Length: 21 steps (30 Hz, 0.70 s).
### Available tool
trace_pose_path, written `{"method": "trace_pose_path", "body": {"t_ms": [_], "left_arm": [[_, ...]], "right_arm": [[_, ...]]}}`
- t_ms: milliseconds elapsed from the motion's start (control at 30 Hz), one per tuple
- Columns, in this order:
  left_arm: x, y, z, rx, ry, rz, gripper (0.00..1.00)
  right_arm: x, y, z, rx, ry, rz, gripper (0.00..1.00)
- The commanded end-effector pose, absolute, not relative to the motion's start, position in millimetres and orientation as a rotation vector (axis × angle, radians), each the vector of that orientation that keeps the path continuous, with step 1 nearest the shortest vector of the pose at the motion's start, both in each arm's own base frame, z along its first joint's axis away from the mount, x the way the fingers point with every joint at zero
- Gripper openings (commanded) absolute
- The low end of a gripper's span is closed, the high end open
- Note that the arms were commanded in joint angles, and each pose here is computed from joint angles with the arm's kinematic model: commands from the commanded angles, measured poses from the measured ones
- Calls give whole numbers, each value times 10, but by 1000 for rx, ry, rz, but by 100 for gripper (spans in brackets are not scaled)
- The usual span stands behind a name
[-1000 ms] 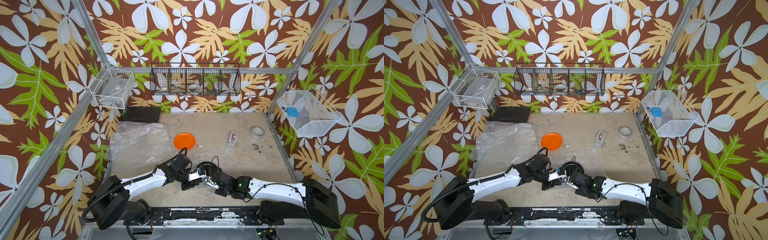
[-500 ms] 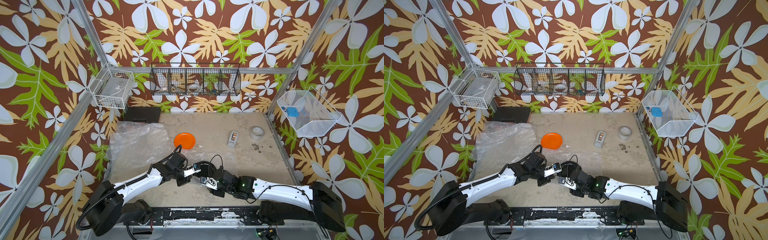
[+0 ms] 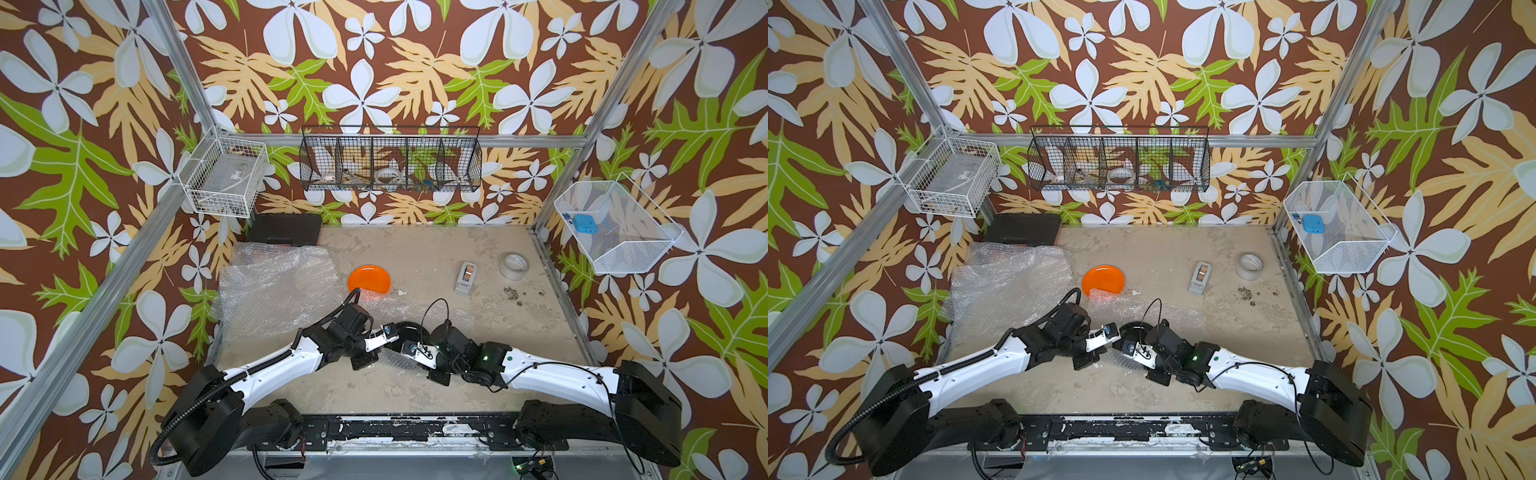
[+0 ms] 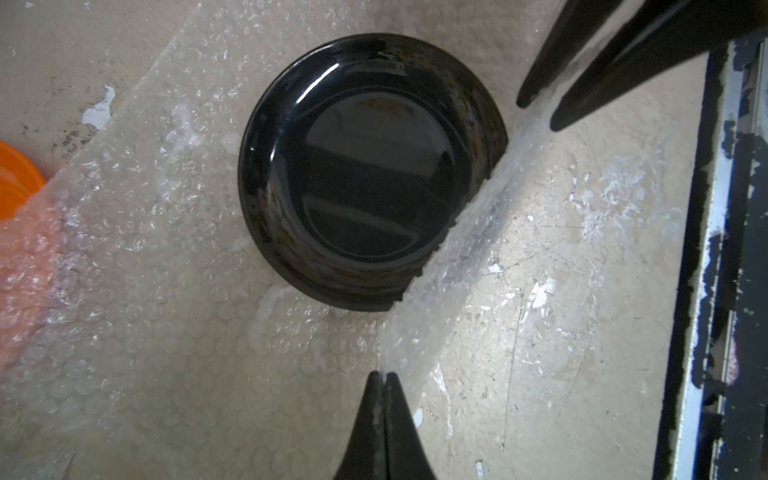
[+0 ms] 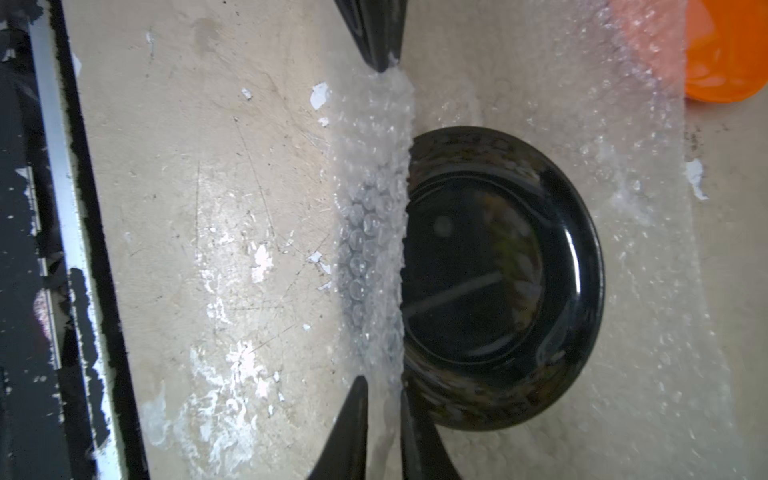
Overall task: Wrap dinner plates in bubble wrap
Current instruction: Wrap the plate in the bubble wrap.
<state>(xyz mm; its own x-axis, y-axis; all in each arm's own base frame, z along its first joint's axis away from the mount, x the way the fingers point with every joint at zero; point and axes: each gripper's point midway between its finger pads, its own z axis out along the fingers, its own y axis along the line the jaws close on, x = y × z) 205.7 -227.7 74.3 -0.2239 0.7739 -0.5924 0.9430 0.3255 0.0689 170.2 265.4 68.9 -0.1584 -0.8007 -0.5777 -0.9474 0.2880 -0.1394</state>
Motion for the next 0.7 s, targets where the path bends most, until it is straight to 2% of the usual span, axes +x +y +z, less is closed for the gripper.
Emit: {"method": "trace_pose_path", "body": {"t_ms": [0, 200, 367, 500, 667], "left_arm": [[2090, -2306, 780, 1486, 2066, -441, 0], [2105, -2310, 809, 1479, 2060, -442, 1], [2278, -2398, 1140, 1376, 2015, -434, 37], [2271, -2603, 1497, 1313, 1960, -587, 58], [2294, -2748, 1735, 1165, 1989, -739, 60]], "right_arm": [[1632, 2722, 690, -1580, 2011, 419, 18], [1698, 2693, 671, -1551, 2043, 413, 0], [1897, 2676, 726, -1423, 2120, 475, 0], [1988, 2636, 608, -1383, 2218, 517, 0], [2072, 2590, 402, -1347, 2347, 502, 0]]}}
